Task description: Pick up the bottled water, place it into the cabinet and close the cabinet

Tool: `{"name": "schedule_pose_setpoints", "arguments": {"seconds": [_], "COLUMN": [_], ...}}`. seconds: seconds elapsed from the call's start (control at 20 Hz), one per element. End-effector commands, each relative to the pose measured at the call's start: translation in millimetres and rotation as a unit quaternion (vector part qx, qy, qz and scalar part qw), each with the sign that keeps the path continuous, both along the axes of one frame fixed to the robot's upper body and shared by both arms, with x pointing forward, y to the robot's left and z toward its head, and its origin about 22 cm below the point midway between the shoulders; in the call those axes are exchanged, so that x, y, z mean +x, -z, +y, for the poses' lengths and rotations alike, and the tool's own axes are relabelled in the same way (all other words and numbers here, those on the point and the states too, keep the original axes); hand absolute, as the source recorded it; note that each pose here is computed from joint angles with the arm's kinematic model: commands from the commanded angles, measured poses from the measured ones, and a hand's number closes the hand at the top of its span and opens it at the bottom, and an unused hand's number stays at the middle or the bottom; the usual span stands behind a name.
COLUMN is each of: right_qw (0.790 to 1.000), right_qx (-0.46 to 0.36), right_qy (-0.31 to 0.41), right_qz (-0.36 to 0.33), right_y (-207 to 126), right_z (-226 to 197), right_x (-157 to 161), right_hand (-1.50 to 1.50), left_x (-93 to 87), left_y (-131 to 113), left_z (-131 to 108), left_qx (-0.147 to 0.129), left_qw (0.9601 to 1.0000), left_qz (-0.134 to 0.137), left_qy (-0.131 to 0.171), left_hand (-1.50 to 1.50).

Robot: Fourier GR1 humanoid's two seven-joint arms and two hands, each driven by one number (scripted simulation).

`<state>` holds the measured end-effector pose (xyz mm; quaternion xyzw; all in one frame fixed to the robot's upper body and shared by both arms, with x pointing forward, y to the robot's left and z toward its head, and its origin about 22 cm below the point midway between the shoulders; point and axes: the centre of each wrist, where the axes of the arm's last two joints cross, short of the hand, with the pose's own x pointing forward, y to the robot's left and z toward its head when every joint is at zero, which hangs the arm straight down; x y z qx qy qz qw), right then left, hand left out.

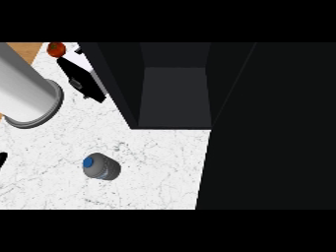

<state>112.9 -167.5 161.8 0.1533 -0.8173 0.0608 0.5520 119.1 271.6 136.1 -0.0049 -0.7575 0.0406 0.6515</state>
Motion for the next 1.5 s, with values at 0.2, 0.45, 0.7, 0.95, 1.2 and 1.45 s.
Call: {"name": "schedule_pose_setpoints", "arguments": {"seconds": [0.2, 0.45, 0.7, 0.95, 1.2, 1.45], "right_qw": [0.999, 0.998, 0.998, 0.998, 0.998, 0.998], "right_qx": [-0.02, -0.035, -0.038, -0.042, -0.048, -0.029], "right_qy": [0.036, 0.038, 0.025, 0.03, 0.016, 0.033], "right_qz": [-0.034, -0.025, -0.032, -0.04, -0.041, -0.039], "right_y": [-16.1, -30.2, -19.9, -13.1, -16.1, -20.5], "right_z": [11.3, -7.7, 9.3, 11.4, 4.1, 14.3], "right_x": [-16.5, -28.4, -19.1, -7.2, -22.6, -21.9], "right_hand": [-1.5, -1.5, -1.5, -1.5, -1.5, -1.5], "left_x": [-7.1, 7.6, 34.9, 28.5, 40.7, 59.9], "left_y": [-12.8, 9.3, 26.7, 50.3, 82.1, 119.7], "left_z": [5.7, 0.5, -5.2, -8.4, -11.3, -10.2], "left_qx": [-0.004, 0.006, 0.005, 0.022, 0.028, 0.027], "left_qw": [0.999, 0.9993, 0.9996, 0.9994, 0.9996, 0.9995], "left_qz": [-0.04, -0.03, -0.026, -0.024, 0.002, 0.015], "left_qy": [0.018, 0.02, 0.009, -0.006, 0.001, 0.004], "left_hand": [-1.5, -1.5, -1.5, -1.5, -1.5, -1.5]}}
